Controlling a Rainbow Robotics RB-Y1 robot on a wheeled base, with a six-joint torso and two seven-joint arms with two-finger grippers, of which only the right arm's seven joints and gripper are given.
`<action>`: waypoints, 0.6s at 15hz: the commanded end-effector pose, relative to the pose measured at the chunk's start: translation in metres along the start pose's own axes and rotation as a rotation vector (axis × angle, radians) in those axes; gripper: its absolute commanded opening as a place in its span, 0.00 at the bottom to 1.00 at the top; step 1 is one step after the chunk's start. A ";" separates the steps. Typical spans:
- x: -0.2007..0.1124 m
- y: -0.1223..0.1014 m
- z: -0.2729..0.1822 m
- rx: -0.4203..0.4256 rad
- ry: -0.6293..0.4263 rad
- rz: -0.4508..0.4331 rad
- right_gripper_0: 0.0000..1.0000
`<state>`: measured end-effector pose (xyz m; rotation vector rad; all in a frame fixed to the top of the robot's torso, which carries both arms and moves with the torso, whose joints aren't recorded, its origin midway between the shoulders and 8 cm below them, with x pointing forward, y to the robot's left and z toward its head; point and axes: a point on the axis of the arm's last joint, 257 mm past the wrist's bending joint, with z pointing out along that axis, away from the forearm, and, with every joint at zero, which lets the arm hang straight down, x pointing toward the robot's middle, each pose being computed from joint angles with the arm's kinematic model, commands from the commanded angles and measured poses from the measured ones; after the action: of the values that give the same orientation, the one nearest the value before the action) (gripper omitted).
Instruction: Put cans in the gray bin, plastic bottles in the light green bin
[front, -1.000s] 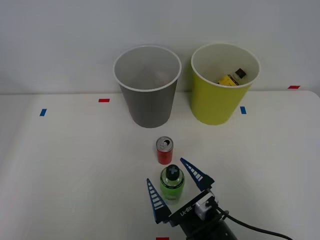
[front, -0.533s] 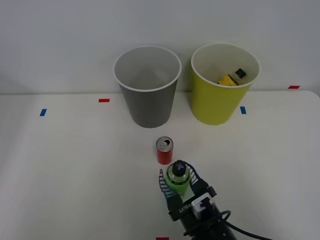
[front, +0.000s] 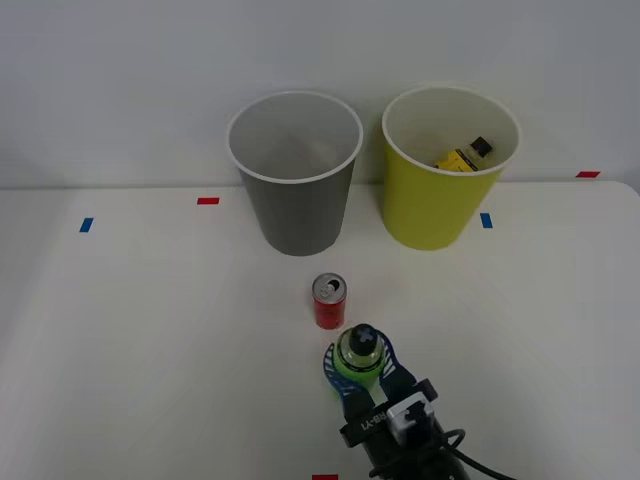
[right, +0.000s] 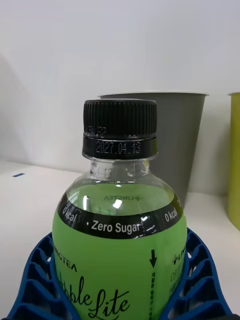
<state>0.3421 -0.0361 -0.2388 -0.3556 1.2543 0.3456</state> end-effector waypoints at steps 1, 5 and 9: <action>-0.013 -0.008 -0.010 0.034 -0.028 0.034 0.00; -0.067 -0.017 -0.003 0.072 -0.094 0.162 0.00; -0.123 -0.037 0.026 0.090 -0.160 0.267 0.00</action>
<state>0.3396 -0.0600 -0.1257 -0.1037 1.1659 0.5169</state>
